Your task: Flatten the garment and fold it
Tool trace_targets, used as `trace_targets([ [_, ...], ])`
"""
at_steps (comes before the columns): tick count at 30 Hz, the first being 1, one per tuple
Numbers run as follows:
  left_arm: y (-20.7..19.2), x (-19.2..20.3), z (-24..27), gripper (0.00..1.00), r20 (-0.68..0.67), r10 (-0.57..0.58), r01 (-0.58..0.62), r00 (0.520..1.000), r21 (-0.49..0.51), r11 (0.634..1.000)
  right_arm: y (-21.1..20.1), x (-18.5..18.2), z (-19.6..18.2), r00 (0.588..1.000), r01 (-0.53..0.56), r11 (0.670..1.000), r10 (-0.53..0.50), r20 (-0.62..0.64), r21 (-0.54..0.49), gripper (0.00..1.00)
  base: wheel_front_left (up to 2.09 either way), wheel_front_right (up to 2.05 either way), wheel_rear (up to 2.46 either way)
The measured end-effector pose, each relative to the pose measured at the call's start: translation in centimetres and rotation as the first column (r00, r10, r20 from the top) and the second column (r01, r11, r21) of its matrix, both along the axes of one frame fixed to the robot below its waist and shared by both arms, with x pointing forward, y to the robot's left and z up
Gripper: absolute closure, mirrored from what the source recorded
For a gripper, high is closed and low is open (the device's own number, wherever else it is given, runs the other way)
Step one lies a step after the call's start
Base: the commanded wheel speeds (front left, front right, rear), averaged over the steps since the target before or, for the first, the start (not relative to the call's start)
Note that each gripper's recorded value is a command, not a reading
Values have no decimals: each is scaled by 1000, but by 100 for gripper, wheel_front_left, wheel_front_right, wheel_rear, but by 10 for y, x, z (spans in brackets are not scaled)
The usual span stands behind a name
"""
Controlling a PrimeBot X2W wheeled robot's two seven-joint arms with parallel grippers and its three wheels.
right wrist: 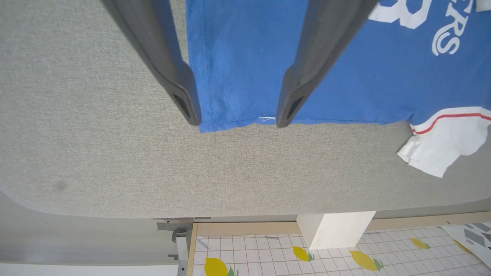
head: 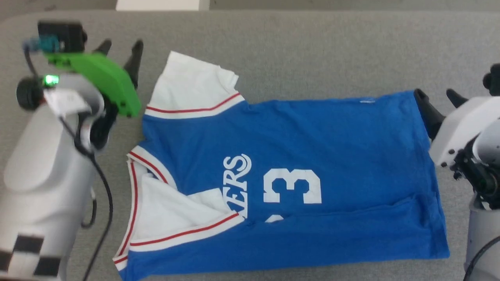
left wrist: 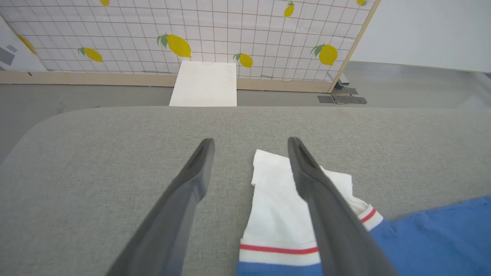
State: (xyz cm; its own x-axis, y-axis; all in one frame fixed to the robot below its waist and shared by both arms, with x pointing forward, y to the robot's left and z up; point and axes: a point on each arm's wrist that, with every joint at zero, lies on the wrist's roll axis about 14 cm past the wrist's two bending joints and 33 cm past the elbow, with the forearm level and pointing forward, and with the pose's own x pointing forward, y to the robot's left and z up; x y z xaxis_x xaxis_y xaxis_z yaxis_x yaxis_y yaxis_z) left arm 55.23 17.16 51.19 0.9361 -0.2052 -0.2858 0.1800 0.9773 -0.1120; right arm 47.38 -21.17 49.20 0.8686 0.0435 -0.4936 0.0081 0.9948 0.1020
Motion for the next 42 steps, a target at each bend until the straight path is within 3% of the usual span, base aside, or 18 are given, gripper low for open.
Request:
trace_targets([
  [6, -14, 39, -53, 0, -256, -34, 55, 966, 74, 996, 5, 17, -34, 998, -16, 1000, 15, -67, -11, 0, 0, 0, 0],
  [8, -21, 38, -79, 0, -379, -51, 95, 924, 97, 991, 4, 19, -44, 996, -12, 1000, 10, -88, -14, 0, 0, 0, 0],
  [11, -29, 25, -120, 0, -574, -61, 158, 817, 122, 980, -2, 20, -60, 993, 2, 1000, -4, -122, -20, 0, 0, 0, 0],
  [13, -33, 21, -136, 0, -643, -57, 179, 764, 127, 976, -7, 19, -68, 991, 14, 999, -18, -135, -29, 0, 0, 0, 0],
  [16, -34, 22, -142, 0, -691, -44, 195, 722, 142, 971, -15, 16, -73, 988, 32, 999, -38, -149, -39, 0, 0, 0, 0],
  [17, -36, 22, -143, 22, -694, -45, 197, 719, 141, 970, -16, 15, -74, 988, 37, 999, -42, -151, -40, 0, 0, 0, 0],
  [18, -37, 23, -143, 95, -694, -48, 201, 718, 141, 969, -18, 15, -75, 987, 41, 998, -47, -152, -42, 0, 0, 0, 0],
  [19, -37, 23, -143, 100, -692, -55, 209, 720, 141, 968, -20, 14, -74, 987, 46, 998, -52, -152, -43, 0, 0, 0, 0],
  [21, -39, 22, -142, 100, -682, -72, 219, 728, 132, 967, -21, 14, -74, 987, 51, 998, -56, -149, -43, 0, 0, 0, 0],
  [25, -43, 24, -132, 100, -594, -117, 193, 796, 66, 979, -26, 15, -68, 988, 56, 997, -63, -141, -54, 0, 0, 0, 0],
  [33, -32, 36, -74, 100, -272, -132, 123, 953, -51, 991, -46, 17, -61, 979, 34, 990, -61, -194, -137, 0, 0, 0, 0],
  [37, -28, 26, -56, 100, -172, -134, 115, 976, -113, 987, -46, 29, -61, 967, -20, 982, -28, -254, -186, 0, 0, 0, 0],
  [42, -24, 12, -57, 100, -141, -136, 118, 981, -132, 984, -34, 42, -78, 939, -90, 973, 11, -344, -213, 0, 0, 0, 0],
])
